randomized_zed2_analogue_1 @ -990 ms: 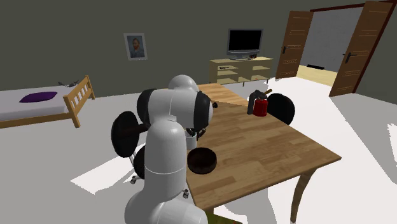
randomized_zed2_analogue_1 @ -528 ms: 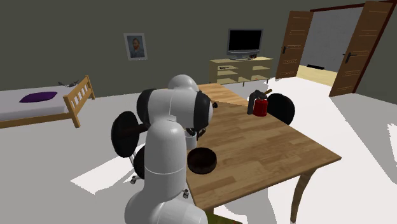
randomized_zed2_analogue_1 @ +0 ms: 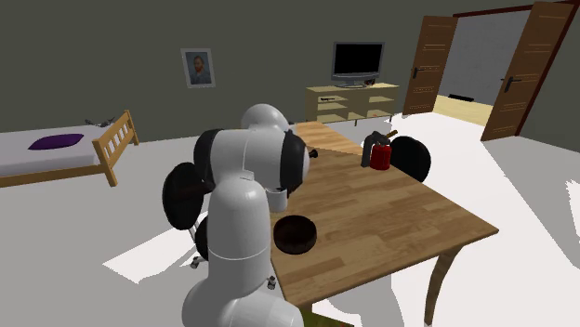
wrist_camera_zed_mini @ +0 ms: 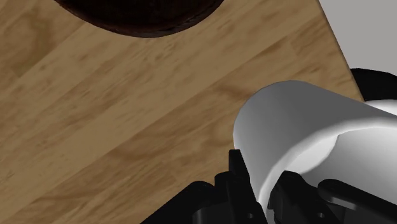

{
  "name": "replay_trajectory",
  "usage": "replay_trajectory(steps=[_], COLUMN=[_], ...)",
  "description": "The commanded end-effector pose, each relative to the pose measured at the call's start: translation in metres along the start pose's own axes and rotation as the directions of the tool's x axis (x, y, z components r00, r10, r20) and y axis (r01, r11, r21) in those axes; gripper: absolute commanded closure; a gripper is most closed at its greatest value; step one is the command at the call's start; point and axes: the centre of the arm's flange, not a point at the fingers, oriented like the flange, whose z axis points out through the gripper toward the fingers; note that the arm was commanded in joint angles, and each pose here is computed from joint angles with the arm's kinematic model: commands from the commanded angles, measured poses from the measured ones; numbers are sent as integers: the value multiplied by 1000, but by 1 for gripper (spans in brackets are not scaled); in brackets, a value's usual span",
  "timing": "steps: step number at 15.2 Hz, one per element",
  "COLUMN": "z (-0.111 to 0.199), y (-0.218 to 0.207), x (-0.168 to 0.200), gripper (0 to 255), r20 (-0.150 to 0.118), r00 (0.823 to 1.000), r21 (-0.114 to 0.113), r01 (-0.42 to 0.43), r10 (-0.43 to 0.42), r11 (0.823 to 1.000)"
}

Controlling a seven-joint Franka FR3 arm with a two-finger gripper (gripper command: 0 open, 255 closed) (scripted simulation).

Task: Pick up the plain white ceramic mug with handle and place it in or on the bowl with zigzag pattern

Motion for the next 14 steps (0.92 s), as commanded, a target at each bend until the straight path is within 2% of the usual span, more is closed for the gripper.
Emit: replay_trajectory(steps=[1,14], z=[-11,-79], y=[1,0], x=[1,6], gripper=[255,255], r20=[0,0], r00=[1000,1000], r21=[0,0], r01=[0,0], r10=[0,0], r11=[1000,1000])
